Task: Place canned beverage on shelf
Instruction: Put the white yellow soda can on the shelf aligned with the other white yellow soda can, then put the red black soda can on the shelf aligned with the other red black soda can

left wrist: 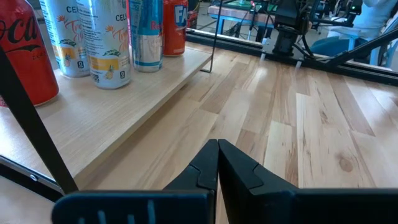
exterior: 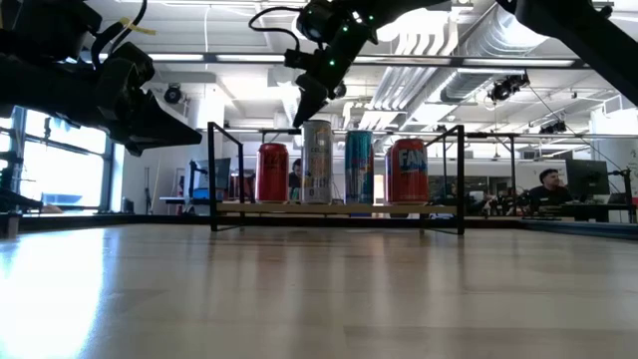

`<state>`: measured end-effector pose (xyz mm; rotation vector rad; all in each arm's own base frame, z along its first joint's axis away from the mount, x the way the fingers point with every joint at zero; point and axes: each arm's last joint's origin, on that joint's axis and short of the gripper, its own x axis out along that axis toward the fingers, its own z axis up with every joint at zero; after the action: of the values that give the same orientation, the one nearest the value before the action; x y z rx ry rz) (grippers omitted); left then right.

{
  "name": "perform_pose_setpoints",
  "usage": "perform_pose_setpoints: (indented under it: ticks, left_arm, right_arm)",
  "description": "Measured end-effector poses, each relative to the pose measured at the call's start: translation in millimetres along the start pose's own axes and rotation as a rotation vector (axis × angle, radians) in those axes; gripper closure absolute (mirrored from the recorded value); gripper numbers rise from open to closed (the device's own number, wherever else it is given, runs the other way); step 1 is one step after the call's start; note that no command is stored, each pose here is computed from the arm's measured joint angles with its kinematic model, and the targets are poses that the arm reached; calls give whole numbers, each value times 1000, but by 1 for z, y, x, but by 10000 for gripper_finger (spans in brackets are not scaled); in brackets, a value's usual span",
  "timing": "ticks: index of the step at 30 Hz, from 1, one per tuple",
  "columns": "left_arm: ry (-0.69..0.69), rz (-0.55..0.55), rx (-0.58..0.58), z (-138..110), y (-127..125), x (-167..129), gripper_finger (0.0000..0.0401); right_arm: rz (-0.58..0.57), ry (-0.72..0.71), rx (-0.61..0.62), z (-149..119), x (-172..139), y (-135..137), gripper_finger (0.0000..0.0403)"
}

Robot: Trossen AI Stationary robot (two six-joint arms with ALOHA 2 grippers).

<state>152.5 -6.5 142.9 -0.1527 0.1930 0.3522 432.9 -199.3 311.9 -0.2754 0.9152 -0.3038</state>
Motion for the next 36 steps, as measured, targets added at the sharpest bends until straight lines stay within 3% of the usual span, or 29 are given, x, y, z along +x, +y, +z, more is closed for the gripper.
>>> perform_pose_setpoints:
  ticks: [8,15,19,25,31,36]
  left_arm:
    - [3,0,19,0,0,0,398]
    - [95,9,76,-10,2,-1,398]
    - [118,-10,85,-13,-2,-3,398]
    - [118,-70,134,-14,-10,-7,398]
    - [109,-177,218,-9,-20,-8,400]
    - [173,-280,264,14,-36,-5,401]
  right_arm:
    - [23,-137,-21,27,-31,-2,403]
    - [331,-356,-159,45,-26,45,403]
    - [359,-436,-225,45,-2,84,403]
    - [299,-541,-219,23,20,133,403]
    - [318,-644,-170,-22,3,166,403]
    - [233,-650,-127,-60,-22,189,403]
